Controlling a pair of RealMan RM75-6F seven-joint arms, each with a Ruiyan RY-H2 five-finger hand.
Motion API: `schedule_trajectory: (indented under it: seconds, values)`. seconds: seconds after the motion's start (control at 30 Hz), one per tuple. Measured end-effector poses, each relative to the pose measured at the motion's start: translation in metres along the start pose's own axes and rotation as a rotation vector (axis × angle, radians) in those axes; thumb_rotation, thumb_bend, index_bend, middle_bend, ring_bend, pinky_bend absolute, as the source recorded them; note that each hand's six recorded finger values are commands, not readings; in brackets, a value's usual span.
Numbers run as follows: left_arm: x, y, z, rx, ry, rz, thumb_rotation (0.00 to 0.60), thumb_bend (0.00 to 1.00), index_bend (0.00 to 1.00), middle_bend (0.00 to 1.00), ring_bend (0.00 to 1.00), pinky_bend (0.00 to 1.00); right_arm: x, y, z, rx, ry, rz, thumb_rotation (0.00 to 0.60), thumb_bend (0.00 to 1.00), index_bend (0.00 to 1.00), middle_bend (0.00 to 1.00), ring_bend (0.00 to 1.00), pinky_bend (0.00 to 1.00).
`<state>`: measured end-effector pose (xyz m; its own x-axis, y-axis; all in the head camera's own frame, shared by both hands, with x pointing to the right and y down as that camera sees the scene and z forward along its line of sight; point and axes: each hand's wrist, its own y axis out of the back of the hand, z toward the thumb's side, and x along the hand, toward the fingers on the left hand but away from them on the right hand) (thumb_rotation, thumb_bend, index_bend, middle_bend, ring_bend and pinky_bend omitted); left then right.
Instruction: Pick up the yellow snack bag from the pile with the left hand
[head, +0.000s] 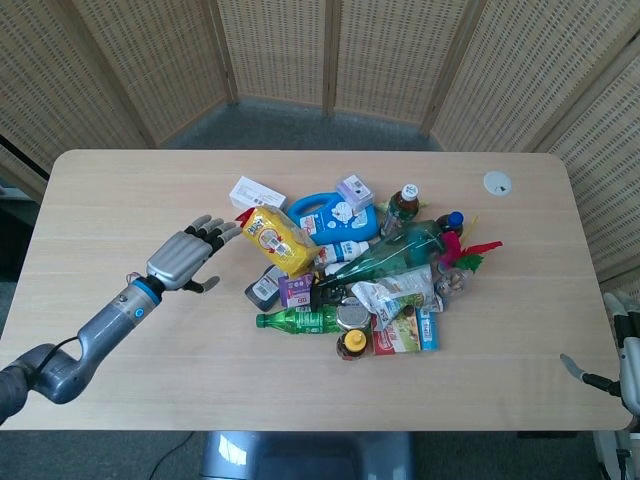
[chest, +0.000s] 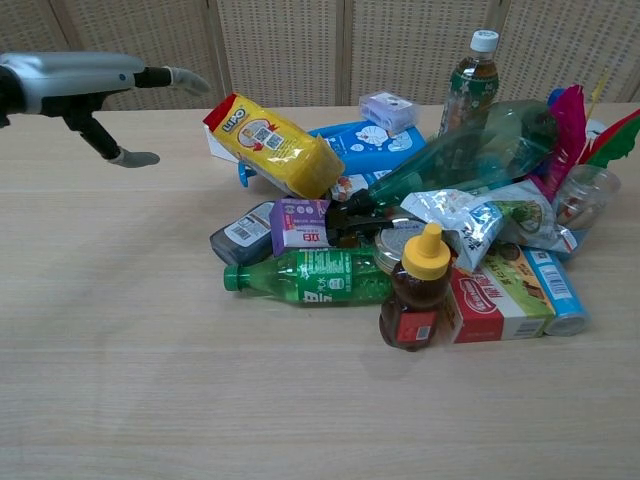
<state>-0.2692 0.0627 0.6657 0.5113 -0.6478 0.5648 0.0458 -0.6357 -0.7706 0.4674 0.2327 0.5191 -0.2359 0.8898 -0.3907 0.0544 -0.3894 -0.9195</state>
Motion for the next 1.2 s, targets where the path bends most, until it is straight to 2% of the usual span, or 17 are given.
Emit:
schedule_trajectory:
  seconds: [0.2,0.43,0.53,0.9,1.0,1.17,1.2]
  values:
    - [0.041,0.0,0.017,0.057,-0.02,0.058,0.57,0.37,0.0,0.0,0.0,0.0,0.002,0.003,-0.005,0.003,-0.017,-0.008,0.41,0.18,0.0,0.0,0.0,0.0]
    - [0.076,0.003,0.033,0.201,-0.045,0.034,0.505,0.27,0.0,0.0,0.0,0.0,0.006,0.009,-0.012,0.007,-0.039,-0.031,0.424,0.19,0.0,0.0,0.0,0.0]
    - [0.079,0.002,0.033,0.218,-0.044,0.035,0.486,0.24,0.0,0.0,0.0,0.0,0.007,0.01,-0.015,0.01,-0.047,-0.034,0.436,0.19,0.0,0.0,0.0,0.0]
    - [0.091,-0.009,0.032,0.263,-0.033,0.032,0.484,0.24,0.0,0.0,0.0,0.0,0.006,0.008,-0.017,0.002,-0.05,-0.032,0.441,0.19,0.0,0.0,0.0,0.0]
    - [0.099,-0.015,0.037,0.272,-0.033,0.022,0.493,0.24,0.0,0.0,0.0,0.0,0.007,0.009,-0.018,0.002,-0.055,-0.036,0.441,0.19,0.0,0.0,0.0,0.0]
    - [0.116,-0.023,0.047,0.283,-0.028,0.007,0.598,0.24,0.0,0.0,0.01,0.0,0.009,0.01,-0.021,0.002,-0.066,-0.038,0.442,0.19,0.0,0.0,0.0,0.0]
    - [0.118,-0.023,0.049,0.283,-0.028,0.011,0.6,0.24,0.02,0.05,0.06,0.0,0.009,0.01,-0.021,0.002,-0.067,-0.038,0.443,0.19,0.0,0.0,0.0,0.0]
